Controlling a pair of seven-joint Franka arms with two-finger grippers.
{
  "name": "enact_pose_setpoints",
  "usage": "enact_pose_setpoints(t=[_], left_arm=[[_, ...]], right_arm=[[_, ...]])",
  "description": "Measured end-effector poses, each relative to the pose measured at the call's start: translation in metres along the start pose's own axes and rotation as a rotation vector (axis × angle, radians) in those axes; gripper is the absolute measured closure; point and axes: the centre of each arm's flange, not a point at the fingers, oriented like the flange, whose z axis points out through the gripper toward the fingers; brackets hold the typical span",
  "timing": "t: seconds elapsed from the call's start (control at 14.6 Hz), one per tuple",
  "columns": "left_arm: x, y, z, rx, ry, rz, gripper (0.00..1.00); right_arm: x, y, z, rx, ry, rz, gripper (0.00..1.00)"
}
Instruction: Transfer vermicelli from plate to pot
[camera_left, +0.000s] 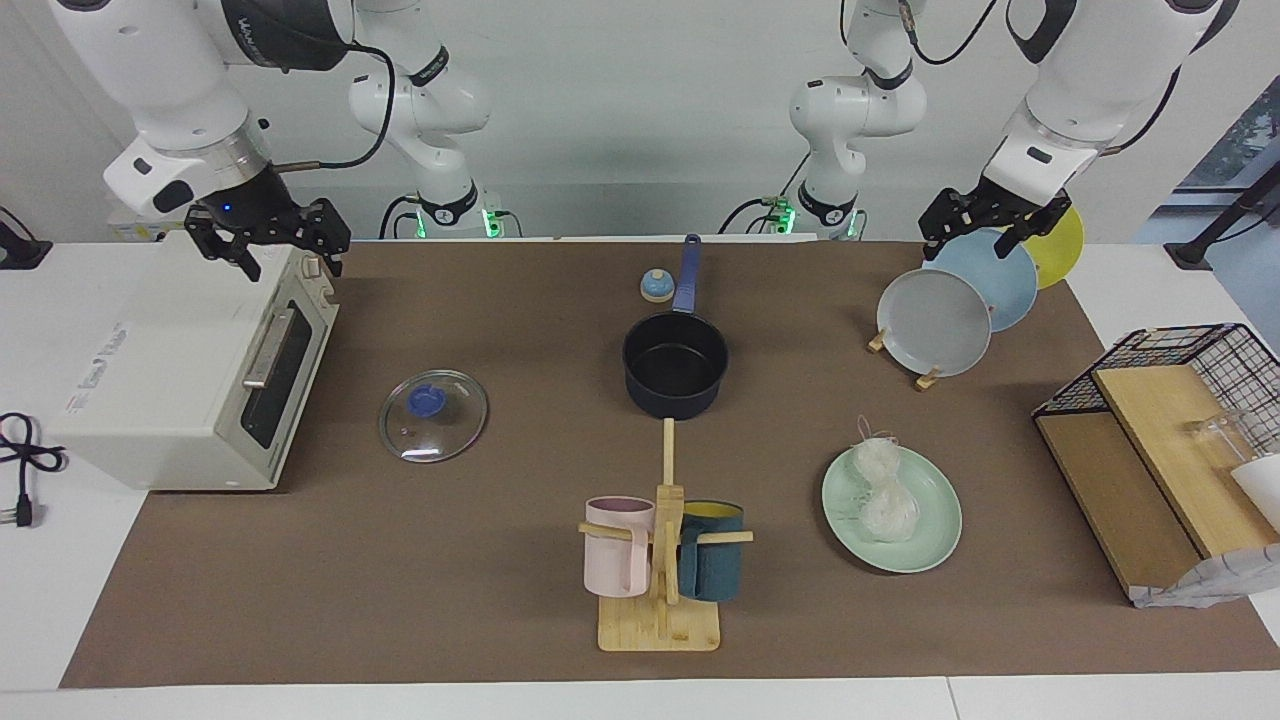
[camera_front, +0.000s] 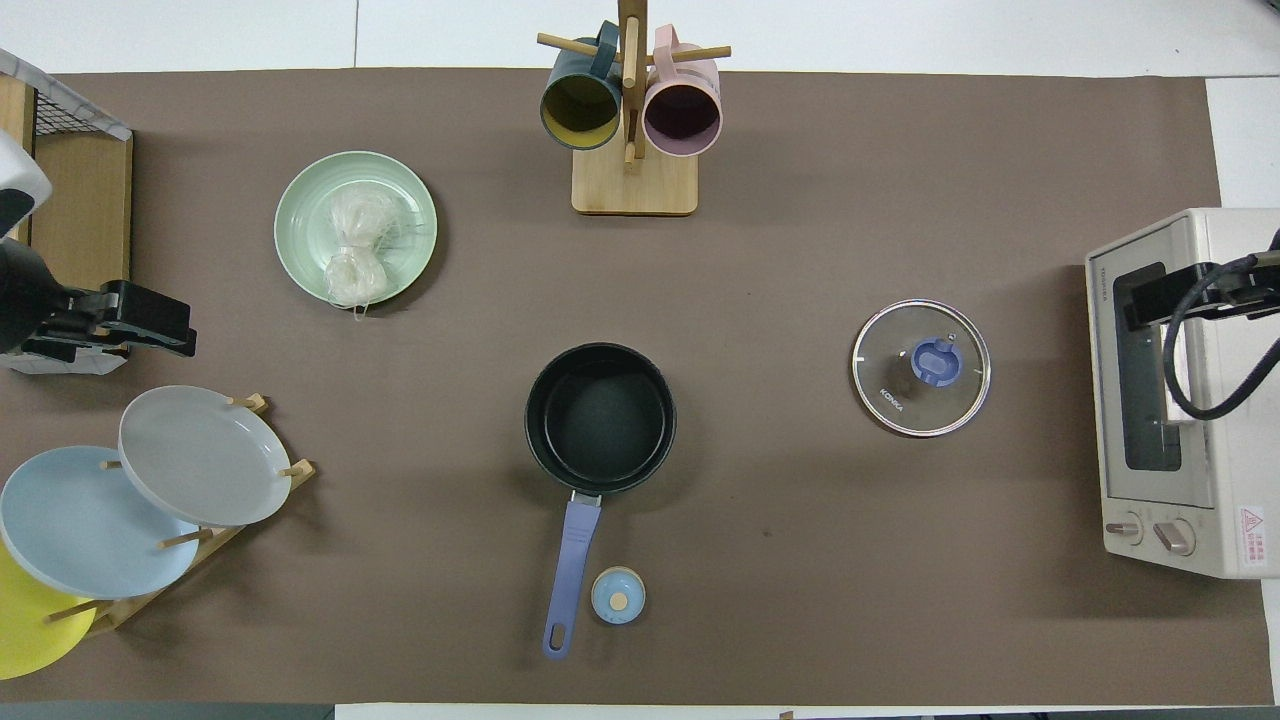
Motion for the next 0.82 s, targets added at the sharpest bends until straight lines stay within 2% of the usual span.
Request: enact_pose_setpoints(t=[0.82], left_arm=[[0.0008,0.0029,-0.0015,-0.005,0.012,0.005,0.00]], right_arm=[[-0.0005,-0.0090,-0.0022,0.004,0.004,-0.015,0.00]])
